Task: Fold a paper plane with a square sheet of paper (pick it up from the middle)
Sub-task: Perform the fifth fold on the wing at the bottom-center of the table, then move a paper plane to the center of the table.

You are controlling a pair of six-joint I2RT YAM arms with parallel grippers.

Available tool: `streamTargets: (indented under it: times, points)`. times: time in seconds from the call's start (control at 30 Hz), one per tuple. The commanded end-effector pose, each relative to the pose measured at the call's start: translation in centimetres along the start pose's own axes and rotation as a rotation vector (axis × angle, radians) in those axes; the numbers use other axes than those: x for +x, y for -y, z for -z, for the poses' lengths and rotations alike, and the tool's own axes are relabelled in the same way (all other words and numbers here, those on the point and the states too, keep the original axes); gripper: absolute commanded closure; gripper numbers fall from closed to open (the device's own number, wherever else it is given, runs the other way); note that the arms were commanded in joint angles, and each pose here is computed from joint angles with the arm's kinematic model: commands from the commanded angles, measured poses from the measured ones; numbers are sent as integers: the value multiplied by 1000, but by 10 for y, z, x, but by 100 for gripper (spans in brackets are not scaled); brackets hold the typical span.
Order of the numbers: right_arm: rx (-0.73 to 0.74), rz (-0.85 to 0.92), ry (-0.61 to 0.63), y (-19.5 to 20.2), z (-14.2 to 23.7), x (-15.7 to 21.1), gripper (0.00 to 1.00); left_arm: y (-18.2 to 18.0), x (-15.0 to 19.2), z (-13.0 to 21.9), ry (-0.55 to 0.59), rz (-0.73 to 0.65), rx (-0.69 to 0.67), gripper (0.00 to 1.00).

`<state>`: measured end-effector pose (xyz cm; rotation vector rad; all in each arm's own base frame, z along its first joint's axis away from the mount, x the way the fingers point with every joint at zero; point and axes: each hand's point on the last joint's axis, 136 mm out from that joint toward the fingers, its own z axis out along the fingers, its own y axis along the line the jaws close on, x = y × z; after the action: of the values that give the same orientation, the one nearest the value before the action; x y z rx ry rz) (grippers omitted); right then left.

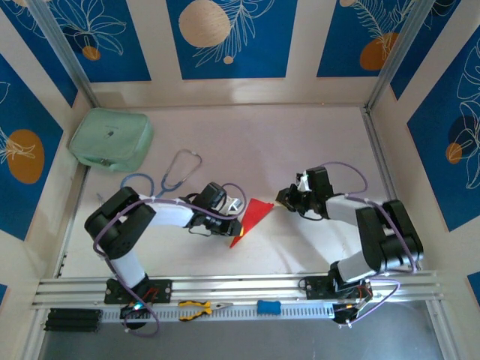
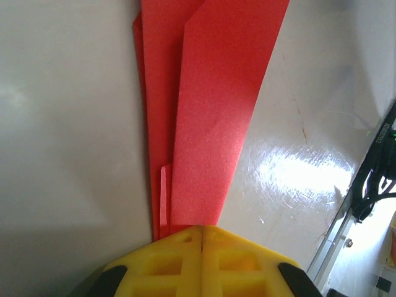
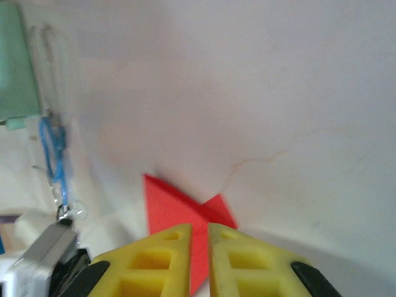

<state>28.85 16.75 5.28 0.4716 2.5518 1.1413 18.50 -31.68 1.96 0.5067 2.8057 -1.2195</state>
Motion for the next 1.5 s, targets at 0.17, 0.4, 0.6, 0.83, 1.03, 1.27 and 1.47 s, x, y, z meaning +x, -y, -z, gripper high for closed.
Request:
streamTargets:
  times: [0.17,0.4,0.6,0.83,1.03,1.27,1.47]
  points:
    - [19,37,-91,-4,7,64,72,13,-22,40,130,-24,-82,75]
    - [19,53,-152,-9,-7,89,66,-12,-27,44,104,31,-92,70]
    - [27,60,-199,-13,-21,93,73,-9,-30,30,57,31,-40,71]
    - [32,51,-225,-11,-31,96,78,-3,-29,21,22,31,22,71]
    - [35,48,-242,-10,-37,99,82,-2,-27,17,-3,48,38,75]
    - [34,47,-247,-12,-39,100,83,-10,-23,12,-27,77,12,76]
    - [42,41,-262,-10,-40,103,82,2,-24,10,-33,62,57,75]
